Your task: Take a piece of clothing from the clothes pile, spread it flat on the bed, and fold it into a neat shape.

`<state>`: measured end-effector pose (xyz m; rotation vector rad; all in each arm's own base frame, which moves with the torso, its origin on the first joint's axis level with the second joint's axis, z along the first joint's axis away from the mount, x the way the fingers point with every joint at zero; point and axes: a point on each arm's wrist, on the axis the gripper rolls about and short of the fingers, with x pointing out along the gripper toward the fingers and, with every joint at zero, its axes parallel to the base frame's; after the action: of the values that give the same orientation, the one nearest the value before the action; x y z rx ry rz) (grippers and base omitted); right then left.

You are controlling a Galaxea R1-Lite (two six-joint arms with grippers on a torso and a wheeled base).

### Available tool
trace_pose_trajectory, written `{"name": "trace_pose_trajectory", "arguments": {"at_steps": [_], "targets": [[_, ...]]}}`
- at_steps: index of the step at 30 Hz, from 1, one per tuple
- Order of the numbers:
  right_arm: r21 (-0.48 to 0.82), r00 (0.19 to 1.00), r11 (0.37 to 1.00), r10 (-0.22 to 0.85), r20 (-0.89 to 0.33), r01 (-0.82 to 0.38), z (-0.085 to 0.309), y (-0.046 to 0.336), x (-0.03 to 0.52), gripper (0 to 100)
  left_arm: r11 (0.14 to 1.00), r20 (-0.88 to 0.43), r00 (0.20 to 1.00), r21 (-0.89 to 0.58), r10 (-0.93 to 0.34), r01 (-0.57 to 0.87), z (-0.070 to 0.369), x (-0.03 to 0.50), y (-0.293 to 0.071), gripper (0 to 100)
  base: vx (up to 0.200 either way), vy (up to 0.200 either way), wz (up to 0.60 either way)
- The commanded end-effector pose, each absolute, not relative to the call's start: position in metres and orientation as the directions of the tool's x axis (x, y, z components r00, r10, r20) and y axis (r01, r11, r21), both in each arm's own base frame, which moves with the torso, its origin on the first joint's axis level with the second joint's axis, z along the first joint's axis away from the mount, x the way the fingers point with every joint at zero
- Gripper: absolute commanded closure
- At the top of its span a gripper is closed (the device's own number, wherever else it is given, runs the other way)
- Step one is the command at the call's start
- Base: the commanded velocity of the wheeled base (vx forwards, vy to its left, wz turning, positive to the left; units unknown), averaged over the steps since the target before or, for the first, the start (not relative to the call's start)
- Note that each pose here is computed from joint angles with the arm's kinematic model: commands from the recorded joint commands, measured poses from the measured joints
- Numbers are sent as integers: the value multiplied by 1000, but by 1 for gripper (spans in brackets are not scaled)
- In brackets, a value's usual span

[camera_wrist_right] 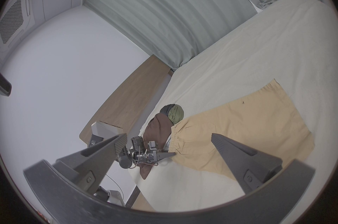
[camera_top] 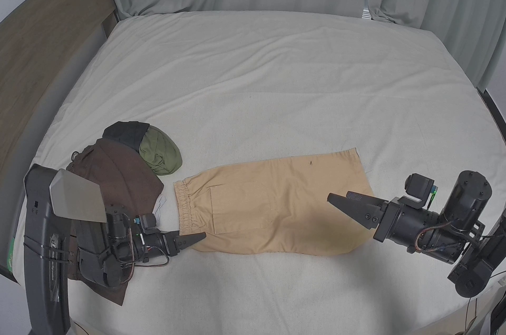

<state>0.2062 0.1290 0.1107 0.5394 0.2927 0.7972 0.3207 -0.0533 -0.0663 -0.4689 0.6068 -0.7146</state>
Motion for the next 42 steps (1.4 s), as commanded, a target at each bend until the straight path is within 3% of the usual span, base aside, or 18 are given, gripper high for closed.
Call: {"name": "trace_pose_trajectory", "arguments": {"at_steps": [1, 10, 26, 27, 42], "targets": [[552, 666, 577, 744, -53, -602, 110, 129, 206, 0, 655, -352, 583, -601, -732, 459, -72, 323, -61, 0, 0, 0, 0], [554, 659, 576, 749, -63, -601, 108, 131, 204, 0, 608, -289, 638, -708, -714, 359, -60, 346, -83, 0, 0, 0, 0], [556, 657, 577, 751, -73, -598, 105, 132, 205, 0, 620, -275, 676, -708, -683, 339, -58, 353, -87, 0, 0, 0, 0], [557, 658, 578, 750, -73, -597, 105, 132, 205, 0, 620, -275, 677, -708, -682, 337, -58, 353, -87, 100, 0, 0, 0], [558, 657, 580, 749, -80, -593, 103, 132, 206, 0, 630, -271, 681, -693, -680, 352, -46, 347, -81, 100, 0, 0, 0]]}}
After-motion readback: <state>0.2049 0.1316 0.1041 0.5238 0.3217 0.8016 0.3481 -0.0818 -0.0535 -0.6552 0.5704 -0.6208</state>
